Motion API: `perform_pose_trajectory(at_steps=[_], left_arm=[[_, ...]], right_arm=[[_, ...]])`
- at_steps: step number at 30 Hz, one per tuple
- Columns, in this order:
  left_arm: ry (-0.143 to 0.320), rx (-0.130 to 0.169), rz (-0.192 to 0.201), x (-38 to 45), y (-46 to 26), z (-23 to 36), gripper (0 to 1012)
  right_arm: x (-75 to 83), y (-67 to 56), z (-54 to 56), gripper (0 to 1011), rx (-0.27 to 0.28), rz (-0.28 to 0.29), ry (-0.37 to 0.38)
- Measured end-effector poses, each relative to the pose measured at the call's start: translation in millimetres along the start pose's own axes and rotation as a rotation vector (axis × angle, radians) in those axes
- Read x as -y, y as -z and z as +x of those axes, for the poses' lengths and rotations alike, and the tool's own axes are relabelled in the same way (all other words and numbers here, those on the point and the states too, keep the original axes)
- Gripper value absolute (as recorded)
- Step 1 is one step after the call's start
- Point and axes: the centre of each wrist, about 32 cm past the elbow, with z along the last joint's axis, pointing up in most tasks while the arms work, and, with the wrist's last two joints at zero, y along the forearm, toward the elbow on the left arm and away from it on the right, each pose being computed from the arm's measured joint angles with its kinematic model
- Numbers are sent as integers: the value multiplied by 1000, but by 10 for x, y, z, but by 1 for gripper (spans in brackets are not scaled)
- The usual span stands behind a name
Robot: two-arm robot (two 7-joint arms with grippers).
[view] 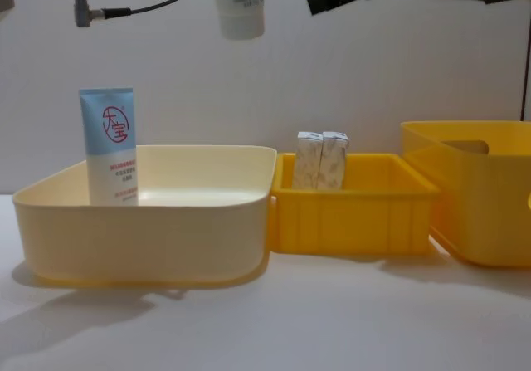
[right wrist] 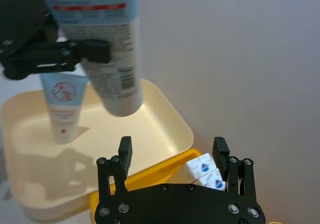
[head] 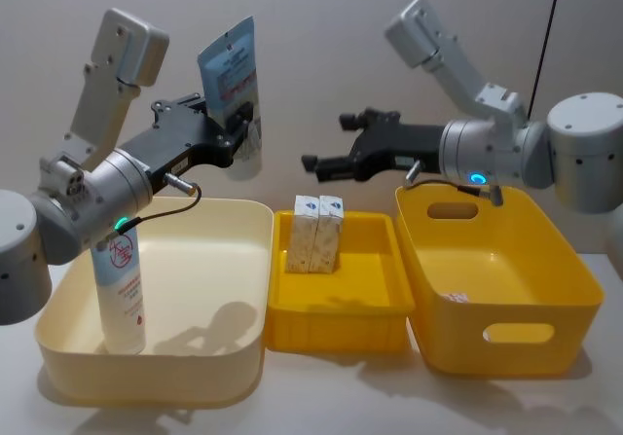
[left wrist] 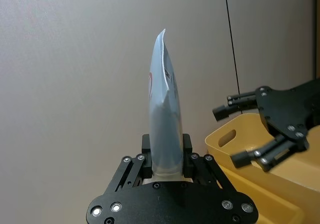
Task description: Bimanual collaborative sorting of washing and personal care products
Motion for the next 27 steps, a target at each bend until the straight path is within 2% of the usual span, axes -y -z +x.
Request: perform_pose_trajectory(at_steps=[7,12,19,27], left_arm=[[-6,0,3,1,-1,-6,318],[-10,-3,5,-2,5,-9,318],[-17,-9,6,-11,19,-7,318],[-21,-16,12,-8,48,-1,318]], right_arm=[[-20,-57,2,1001,24,-66,-137],[-45,-64,-9,1001,39,-86,-177],[-76,-58,-30,1001,74,-76,-186],[-112,-20,-70,1001,123,-37,-141]])
